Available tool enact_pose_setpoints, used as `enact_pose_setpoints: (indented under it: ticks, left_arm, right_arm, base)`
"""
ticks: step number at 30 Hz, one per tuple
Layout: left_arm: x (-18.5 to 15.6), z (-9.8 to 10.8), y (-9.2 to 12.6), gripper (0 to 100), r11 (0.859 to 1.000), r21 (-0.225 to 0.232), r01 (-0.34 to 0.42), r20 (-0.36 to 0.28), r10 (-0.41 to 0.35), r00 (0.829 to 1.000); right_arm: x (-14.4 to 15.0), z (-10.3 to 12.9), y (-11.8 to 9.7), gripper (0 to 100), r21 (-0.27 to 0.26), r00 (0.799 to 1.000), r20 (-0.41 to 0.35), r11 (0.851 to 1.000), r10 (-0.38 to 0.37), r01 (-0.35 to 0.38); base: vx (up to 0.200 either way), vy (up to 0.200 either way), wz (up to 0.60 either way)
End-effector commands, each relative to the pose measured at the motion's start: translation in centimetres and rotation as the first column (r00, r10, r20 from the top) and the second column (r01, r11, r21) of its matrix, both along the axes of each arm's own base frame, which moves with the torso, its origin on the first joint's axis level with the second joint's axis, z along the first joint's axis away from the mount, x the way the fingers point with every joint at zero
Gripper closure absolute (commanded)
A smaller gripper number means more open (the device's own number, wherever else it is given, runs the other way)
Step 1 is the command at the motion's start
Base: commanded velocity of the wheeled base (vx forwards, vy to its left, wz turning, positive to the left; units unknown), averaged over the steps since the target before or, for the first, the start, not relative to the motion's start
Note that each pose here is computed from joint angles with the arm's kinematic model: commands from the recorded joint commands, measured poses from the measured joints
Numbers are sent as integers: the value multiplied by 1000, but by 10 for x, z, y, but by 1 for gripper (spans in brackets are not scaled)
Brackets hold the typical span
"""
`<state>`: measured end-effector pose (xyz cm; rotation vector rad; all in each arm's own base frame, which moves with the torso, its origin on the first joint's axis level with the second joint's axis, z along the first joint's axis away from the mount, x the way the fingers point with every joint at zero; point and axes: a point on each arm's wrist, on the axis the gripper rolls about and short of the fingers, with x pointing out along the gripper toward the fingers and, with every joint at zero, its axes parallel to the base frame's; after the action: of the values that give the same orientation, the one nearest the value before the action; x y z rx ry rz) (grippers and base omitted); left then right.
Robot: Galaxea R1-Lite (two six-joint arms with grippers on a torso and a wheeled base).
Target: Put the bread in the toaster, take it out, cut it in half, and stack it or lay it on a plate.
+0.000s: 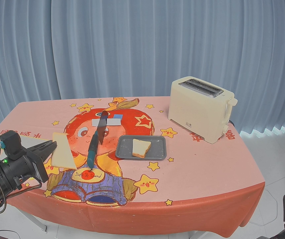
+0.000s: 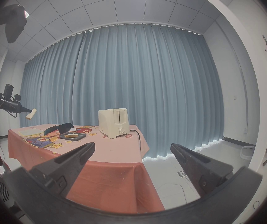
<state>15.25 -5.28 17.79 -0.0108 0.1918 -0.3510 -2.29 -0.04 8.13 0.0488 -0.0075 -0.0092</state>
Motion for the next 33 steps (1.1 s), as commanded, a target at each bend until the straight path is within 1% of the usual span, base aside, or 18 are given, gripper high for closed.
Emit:
enact_pose_setpoints:
  ticks: [1, 3, 4, 8, 11, 16, 23, 24, 28, 31, 33]
  left_arm:
    - [-1, 2, -11, 100, 996, -3, 84, 1, -84, 996]
    - [-1, 6, -17, 100, 994, -4, 112, 7, -112, 994]
    - [2, 8, -20, 100, 993, 0, 121, 0, -121, 993]
    - [17, 13, -28, 100, 991, 18, 133, -50, -132, 990]
    - [20, 21, -42, 100, 981, 26, 192, -62, -190, 980]
    - [36, 28, -57, 100, 975, 39, 218, -112, -213, 971]
    - [60, 25, -71, 100, 974, 48, 221, -141, -212, 967]
    - [69, 21, -76, 100, 974, 52, 220, -158, -209, 965]
    - [85, 16, -85, 100, 974, 53, 222, -181, -209, 961]
    - [92, 16, -90, 100, 972, 49, 228, -181, -216, 959]
    - [97, 15, -93, 100, 969, 44, 242, -186, -230, 955]
  right_arm:
    - [0, -5, 0, 0, 0, 1000, -1, 1000, 0, 0]
    - [0, -5, 0, 0, 0, 1000, -1, 1000, 0, 0]
    - [0, -5, 0, 0, 0, 1000, -1, 1000, 0, 0]
    - [0, -5, 0, 0, 0, 1000, -1, 1000, 0, 0]
    - [0, -5, 0, 0, 0, 1000, -1, 1000, 0, 0]
    - [0, -5, 0, 0, 0, 1000, -1, 1000, 0, 0]
    - [0, -5, 0, 0, 0, 1000, -1, 1000, 0, 0]
    - [0, -5, 0, 0, 0, 1000, -1, 1000, 0, 0]
    - [0, -5, 0, 0, 0, 1000, -1, 1000, 0, 0]
    - [0, -5, 0, 0, 0, 1000, -1, 1000, 0, 0]
    - [0, -5, 0, 0, 0, 1000, -1, 1000, 0, 0]
  base:
    - [0, 0, 0]
    - [0, 0, 0]
    - [0, 0, 0]
    - [0, 0, 0]
    - [0, 0, 0]
    - [0, 0, 0]
    - [0, 0, 0]
    - [0, 0, 0]
    - [0, 0, 0]
    - [0, 0, 0]
    - [0, 0, 0]
